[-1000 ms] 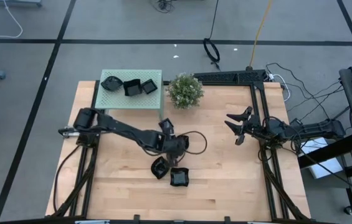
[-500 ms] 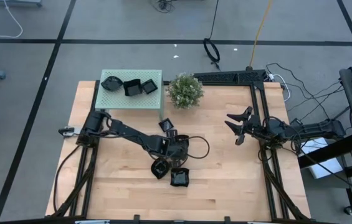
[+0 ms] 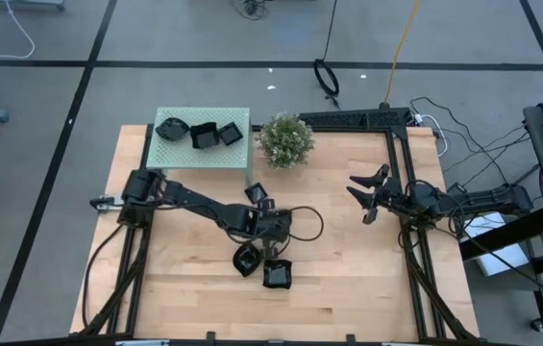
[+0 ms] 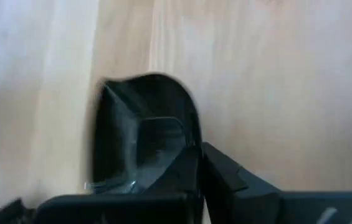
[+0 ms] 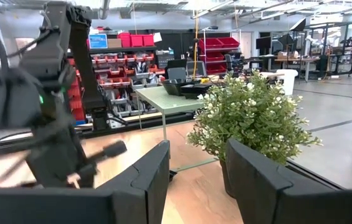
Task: Pick & Place Mini shaped plates
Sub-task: Stack the leaf shape plate on top of the leaf shape plate on the shelf
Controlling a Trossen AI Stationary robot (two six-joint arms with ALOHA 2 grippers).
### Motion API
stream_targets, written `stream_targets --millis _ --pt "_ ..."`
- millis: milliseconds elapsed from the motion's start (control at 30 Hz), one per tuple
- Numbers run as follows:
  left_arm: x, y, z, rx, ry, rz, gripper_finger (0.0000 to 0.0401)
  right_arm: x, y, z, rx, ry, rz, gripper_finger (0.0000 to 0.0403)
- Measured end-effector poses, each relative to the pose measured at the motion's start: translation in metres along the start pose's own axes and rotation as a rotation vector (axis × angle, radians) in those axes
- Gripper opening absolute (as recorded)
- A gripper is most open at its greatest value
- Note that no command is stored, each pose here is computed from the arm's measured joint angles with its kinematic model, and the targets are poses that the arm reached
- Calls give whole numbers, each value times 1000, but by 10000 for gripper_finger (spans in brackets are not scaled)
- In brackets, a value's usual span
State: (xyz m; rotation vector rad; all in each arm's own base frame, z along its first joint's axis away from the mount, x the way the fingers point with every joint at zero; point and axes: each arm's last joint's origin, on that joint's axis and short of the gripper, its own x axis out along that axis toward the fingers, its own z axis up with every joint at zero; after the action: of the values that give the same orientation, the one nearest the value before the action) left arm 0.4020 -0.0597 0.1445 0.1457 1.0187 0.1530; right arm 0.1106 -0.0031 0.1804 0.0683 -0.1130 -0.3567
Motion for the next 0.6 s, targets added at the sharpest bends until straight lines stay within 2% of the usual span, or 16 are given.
stream_targets --millis 167,333,467,600 --pt "-42 10 19 -19 -134 -20 6 0 0 0 1 -2 0 144" --pt "-97 26 37 -14 -313 35 5 0 0 0 0 1 0 144" --pt "-140 44 42 -41 -420 178 9 0 0 0 0 -1 0 144" --pt "-175 68 39 -122 -463 422 7 0 0 0 0 0 0 144"
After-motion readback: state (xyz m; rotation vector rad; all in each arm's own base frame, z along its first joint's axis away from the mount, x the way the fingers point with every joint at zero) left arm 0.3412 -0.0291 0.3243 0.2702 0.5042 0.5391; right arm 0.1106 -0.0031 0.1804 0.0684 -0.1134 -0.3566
